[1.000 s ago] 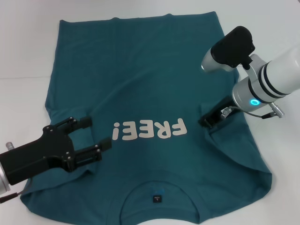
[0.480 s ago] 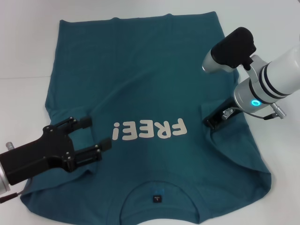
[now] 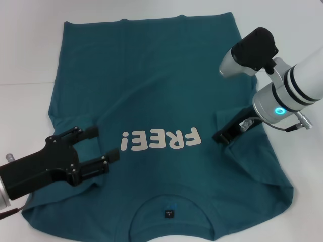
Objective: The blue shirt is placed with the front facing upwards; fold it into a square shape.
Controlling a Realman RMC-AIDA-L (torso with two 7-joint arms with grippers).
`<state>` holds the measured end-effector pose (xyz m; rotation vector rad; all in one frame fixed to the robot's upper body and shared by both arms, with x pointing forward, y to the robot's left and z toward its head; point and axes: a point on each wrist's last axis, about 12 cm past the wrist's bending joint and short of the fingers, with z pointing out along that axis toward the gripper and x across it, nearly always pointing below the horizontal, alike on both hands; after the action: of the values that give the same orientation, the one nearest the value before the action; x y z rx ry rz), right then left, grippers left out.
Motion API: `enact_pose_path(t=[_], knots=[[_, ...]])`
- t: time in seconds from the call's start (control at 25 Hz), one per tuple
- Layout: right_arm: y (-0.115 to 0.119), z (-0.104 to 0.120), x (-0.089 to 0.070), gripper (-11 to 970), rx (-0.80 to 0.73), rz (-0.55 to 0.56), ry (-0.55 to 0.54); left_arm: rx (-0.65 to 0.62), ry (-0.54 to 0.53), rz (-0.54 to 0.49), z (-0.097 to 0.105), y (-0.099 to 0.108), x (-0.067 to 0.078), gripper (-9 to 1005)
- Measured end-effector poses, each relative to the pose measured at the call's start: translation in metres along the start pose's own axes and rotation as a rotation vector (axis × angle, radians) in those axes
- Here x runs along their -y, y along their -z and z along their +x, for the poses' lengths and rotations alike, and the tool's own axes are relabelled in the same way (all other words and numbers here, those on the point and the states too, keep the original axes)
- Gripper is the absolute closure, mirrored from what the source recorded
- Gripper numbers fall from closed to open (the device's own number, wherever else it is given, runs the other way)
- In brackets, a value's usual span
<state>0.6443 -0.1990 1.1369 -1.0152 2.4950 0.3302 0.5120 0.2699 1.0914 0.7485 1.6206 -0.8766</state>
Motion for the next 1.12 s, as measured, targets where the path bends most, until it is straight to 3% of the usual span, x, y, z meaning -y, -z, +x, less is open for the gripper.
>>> enact_pose_path(t=[0.64, 1.04, 1.12], knots=[[0.001, 0.007, -0.018, 958, -0.036, -0.148, 0.061, 0.004, 0.002, -0.009, 0.0, 0.002, -0.001, 163], [-0.006, 0.01, -0.027, 958, -0.093, -0.166, 0.074, 0.007, -0.003, -0.006, -0.001, 0.0, -0.001, 162], [-0.005, 0.01, -0.025, 891, -0.085, -0.164, 0.054, 0.009, -0.004, -0.007, -0.002, 0.0, -0.001, 162]])
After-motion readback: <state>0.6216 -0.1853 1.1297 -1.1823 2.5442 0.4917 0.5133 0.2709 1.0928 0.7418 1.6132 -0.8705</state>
